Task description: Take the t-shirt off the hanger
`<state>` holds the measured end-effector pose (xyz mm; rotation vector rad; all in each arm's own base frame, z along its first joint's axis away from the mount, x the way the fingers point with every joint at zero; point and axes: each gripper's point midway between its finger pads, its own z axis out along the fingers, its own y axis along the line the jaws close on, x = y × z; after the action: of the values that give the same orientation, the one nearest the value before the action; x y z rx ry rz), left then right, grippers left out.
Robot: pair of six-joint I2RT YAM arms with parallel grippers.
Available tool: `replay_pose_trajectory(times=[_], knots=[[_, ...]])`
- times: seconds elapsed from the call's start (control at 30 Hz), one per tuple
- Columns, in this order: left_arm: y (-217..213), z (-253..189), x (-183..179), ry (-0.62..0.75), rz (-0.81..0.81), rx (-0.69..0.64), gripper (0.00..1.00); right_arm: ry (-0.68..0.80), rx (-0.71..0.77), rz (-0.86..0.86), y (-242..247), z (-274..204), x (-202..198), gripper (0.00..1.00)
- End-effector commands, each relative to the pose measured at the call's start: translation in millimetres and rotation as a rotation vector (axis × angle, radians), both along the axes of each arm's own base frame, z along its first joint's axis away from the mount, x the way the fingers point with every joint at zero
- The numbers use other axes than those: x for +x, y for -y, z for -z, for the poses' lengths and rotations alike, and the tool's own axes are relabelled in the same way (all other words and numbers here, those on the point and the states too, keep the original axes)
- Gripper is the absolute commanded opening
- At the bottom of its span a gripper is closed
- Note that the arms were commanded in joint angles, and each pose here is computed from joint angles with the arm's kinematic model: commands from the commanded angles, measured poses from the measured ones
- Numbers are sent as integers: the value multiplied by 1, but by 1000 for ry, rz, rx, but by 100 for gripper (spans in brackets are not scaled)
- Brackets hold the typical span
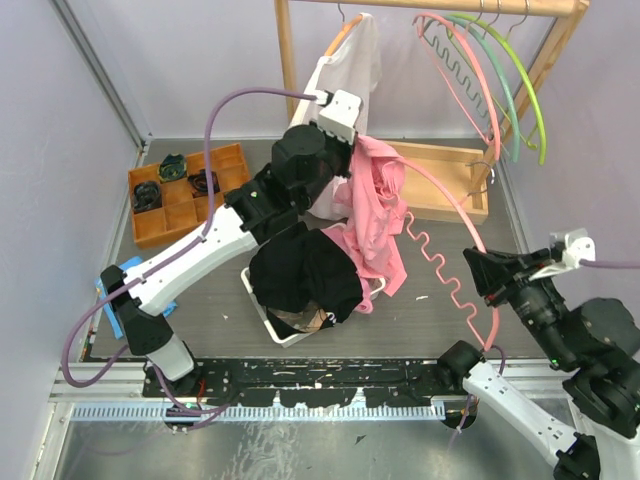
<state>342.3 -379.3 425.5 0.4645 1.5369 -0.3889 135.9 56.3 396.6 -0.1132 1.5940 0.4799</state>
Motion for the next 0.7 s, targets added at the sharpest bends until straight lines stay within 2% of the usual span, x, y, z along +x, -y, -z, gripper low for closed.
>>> replay_pose_trajectory(times=[0.0,0.33,0.57,0.67], knots=[[-18,-12,20,15,-78,-10,0,134,103,0,13,-41,-19,1],[-30,-1,36,-16,-107,16,0,236,192,42,42,-66,-47,1],[-14,5,38,-45,-48,7,0,268,190,-12,33,-75,-50,1],[-5,8,42,-58,-31,22,0,283,177,-87,17,-78,-51,1]])
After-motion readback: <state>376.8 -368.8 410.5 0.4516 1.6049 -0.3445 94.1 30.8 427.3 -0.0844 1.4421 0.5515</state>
